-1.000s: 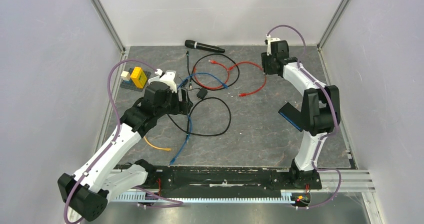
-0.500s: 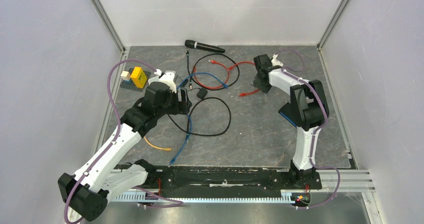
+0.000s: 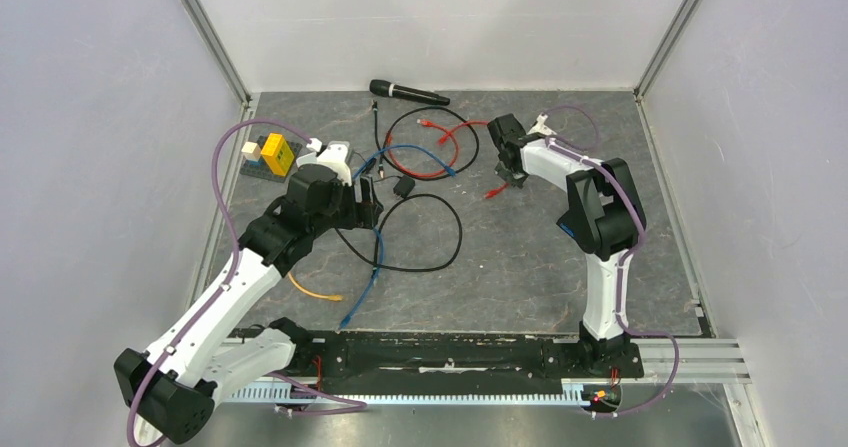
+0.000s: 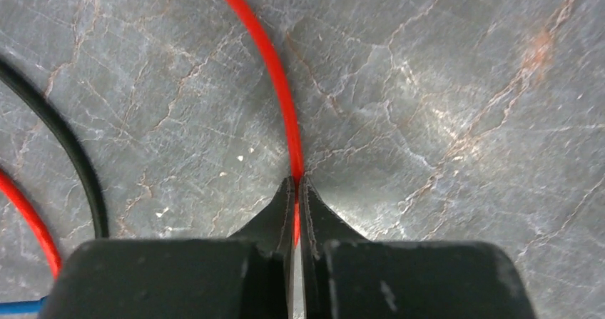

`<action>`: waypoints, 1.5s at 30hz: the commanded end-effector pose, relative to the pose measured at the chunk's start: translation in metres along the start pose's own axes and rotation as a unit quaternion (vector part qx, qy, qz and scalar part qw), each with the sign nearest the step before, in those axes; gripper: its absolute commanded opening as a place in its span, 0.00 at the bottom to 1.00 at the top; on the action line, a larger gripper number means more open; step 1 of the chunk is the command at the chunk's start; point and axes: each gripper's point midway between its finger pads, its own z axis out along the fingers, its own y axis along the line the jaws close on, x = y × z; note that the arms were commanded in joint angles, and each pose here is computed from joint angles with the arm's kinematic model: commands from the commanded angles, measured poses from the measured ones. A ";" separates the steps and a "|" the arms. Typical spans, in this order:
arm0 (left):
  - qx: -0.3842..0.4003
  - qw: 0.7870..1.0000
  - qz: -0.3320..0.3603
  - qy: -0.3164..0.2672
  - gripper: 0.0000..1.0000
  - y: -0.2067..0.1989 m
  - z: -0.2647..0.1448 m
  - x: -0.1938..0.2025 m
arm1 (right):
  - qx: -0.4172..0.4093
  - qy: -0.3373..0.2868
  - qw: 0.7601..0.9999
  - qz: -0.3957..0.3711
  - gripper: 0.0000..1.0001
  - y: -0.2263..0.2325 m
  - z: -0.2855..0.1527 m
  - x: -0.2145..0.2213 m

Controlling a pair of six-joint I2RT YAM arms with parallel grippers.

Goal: Insert the plug into the switch port
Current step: Pick up the connector from the center of the board.

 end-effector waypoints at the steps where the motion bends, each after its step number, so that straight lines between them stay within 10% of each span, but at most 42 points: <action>1: 0.006 0.999 0.013 -0.037 0.82 -0.003 -0.006 -0.016 | 0.004 -0.074 0.993 -0.088 0.00 -0.014 -0.004 -0.037; 11: 0.044 0.996 0.051 -0.067 0.80 -0.016 -0.010 -0.034 | -0.156 -0.210 0.887 -0.381 0.00 -0.003 -0.073 -0.146; 27: -0.076 0.994 0.030 -0.068 0.77 0.014 -0.037 -0.097 | -0.438 -0.222 0.557 -0.670 0.00 0.036 -0.201 -0.093; 29: -0.068 0.995 0.020 -0.071 0.77 0.014 -0.037 -0.101 | -0.417 -0.244 0.593 -0.644 0.00 0.038 -0.204 -0.105; 35: 0.011 0.999 0.028 -0.032 0.77 -0.013 -0.011 -0.093 | -0.236 -0.233 0.854 -0.402 0.22 -0.006 -0.152 -0.152; 40: 0.038 0.999 0.020 -0.014 0.76 -0.020 -0.007 -0.077 | -0.164 -0.162 0.885 -0.405 0.47 -0.045 -0.093 -0.139; 45: 0.029 0.999 0.024 0.001 0.76 -0.010 -0.008 -0.050 | -0.129 -0.118 0.898 -0.403 0.51 -0.063 -0.043 -0.142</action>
